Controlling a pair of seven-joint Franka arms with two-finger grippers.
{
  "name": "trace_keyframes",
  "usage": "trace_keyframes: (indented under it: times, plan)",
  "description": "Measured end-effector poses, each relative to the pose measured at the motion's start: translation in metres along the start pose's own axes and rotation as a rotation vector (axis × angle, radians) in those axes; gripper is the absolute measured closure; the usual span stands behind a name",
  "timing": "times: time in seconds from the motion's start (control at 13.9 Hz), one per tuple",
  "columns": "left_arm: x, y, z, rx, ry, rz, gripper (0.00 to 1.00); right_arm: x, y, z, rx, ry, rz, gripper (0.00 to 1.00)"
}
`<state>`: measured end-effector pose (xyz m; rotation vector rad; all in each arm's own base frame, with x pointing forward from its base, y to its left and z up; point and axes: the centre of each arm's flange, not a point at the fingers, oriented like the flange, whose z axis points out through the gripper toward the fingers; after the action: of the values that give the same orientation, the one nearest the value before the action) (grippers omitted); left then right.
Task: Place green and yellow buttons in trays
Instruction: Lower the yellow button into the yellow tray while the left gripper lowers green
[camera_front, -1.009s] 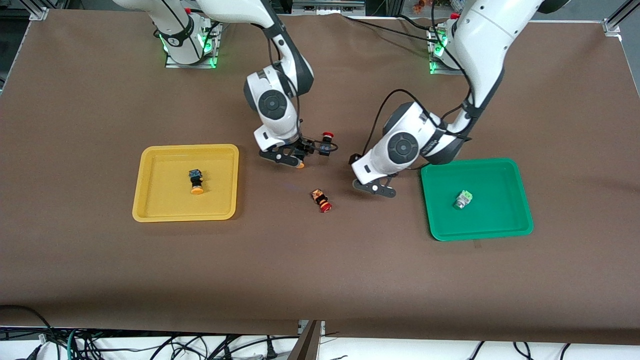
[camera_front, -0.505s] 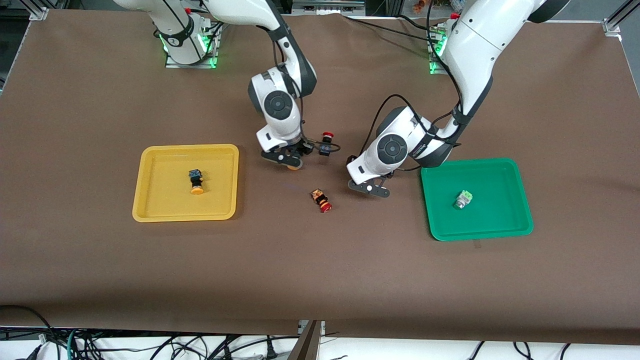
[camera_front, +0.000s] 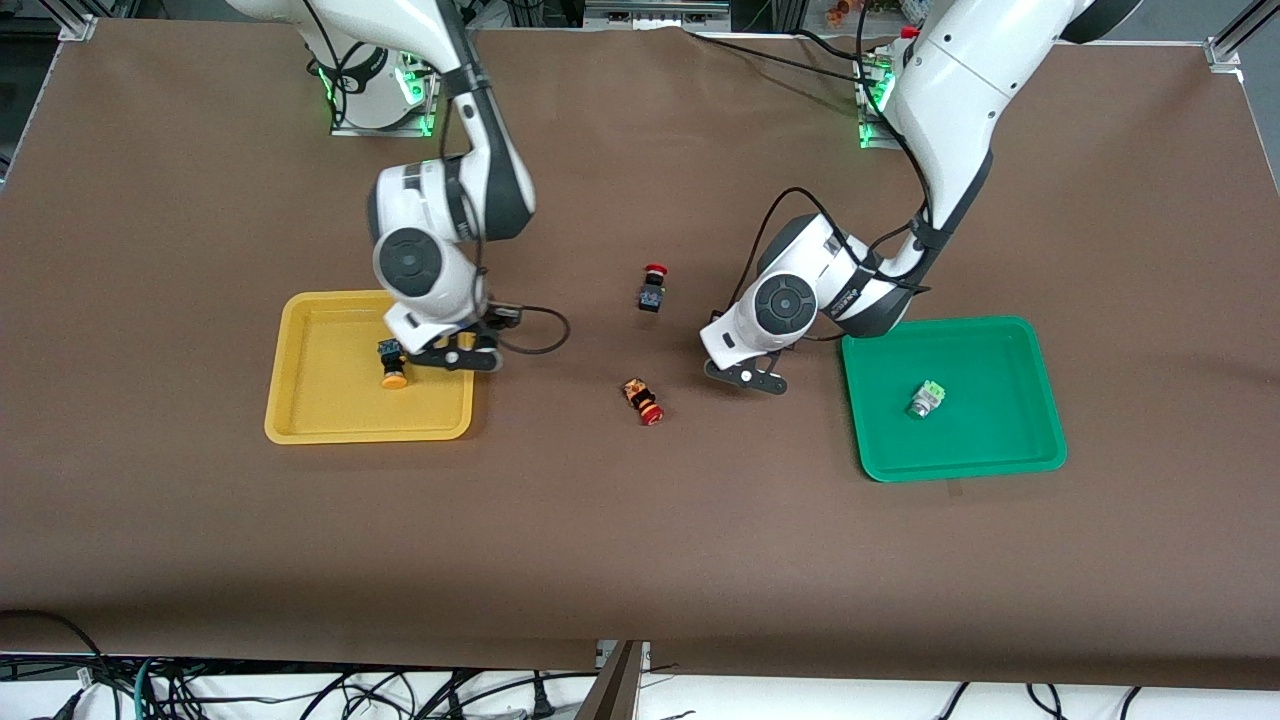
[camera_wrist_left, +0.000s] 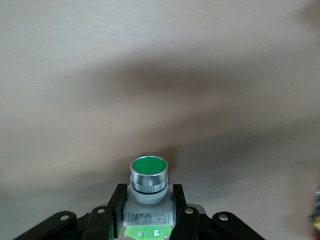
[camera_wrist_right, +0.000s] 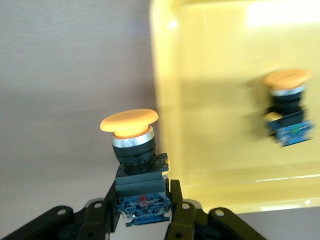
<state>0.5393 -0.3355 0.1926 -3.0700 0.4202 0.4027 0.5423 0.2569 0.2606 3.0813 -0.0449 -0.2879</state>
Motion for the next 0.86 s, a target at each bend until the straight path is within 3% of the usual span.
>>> trace_keyframes:
  times: [0.22,0.36,0.65,0.79,0.86]
  plan:
    - [-0.001,-0.052,-0.049,0.088,-0.030,0.043,0.59,0.011,0.047,0.017,-0.016,-0.004,-0.038,0.59]
    - [0.001,-0.117,-0.073,0.127,-0.053,0.146,0.59,0.020,0.070,0.032,-0.009,0.005,-0.038,0.59]
    - [0.000,-0.274,-0.062,0.195,-0.099,0.300,0.59,0.024,0.075,0.038,0.024,0.000,-0.028,0.24]
    - [-0.001,-0.325,-0.047,0.176,-0.080,0.358,0.59,0.024,0.067,0.025,0.047,-0.009,-0.039,0.06]
    - [-0.001,-0.340,-0.039,0.163,-0.067,0.375,0.59,0.025,0.066,0.012,0.065,-0.013,-0.041,0.05]
